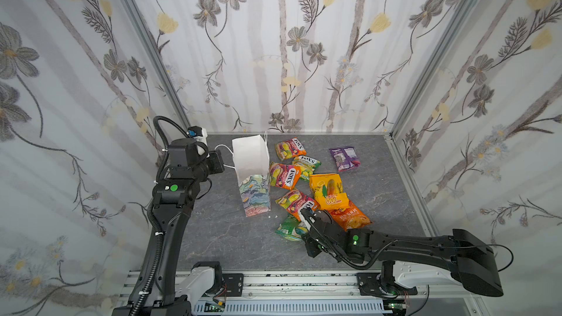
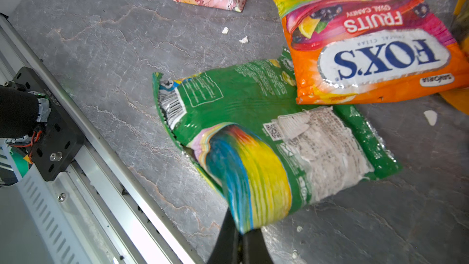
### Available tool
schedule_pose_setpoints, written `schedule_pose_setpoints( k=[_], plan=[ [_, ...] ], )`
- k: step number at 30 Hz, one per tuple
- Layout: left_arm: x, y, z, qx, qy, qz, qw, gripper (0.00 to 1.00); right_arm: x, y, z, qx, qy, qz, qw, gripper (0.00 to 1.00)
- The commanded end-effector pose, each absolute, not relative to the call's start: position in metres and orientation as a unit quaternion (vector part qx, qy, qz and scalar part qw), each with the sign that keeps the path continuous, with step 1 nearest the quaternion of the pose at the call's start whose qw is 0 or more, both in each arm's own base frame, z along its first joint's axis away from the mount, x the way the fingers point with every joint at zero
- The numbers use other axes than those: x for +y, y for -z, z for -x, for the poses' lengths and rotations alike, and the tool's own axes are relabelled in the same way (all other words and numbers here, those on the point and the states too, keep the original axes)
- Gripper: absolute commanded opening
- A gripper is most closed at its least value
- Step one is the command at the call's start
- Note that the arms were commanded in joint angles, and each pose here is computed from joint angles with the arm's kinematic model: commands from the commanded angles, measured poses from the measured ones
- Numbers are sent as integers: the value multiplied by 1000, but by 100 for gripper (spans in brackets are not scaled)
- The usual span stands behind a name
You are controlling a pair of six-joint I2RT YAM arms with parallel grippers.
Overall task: Place the snacks into the paper bag
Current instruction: Pick up the snack from the bottom-center of the table.
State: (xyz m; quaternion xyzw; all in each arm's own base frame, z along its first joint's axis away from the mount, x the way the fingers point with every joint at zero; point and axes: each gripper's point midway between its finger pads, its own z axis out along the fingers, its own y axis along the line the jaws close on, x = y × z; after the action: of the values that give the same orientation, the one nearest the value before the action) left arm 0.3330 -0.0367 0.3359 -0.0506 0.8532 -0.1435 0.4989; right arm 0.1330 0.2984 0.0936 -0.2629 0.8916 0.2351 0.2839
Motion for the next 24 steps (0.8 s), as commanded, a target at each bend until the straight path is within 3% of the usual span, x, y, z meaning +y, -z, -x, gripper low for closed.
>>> schedule_pose_setpoints(
  k=[1,24],
  plan=[
    [-35,-344,-337,846,141,51,512,0,302,-111,-143,878,-244,260,320,0],
    [-35,-346,-332,844,139,48,515,2,304,-207,-167,807,-351,267,392,0]
  ],
)
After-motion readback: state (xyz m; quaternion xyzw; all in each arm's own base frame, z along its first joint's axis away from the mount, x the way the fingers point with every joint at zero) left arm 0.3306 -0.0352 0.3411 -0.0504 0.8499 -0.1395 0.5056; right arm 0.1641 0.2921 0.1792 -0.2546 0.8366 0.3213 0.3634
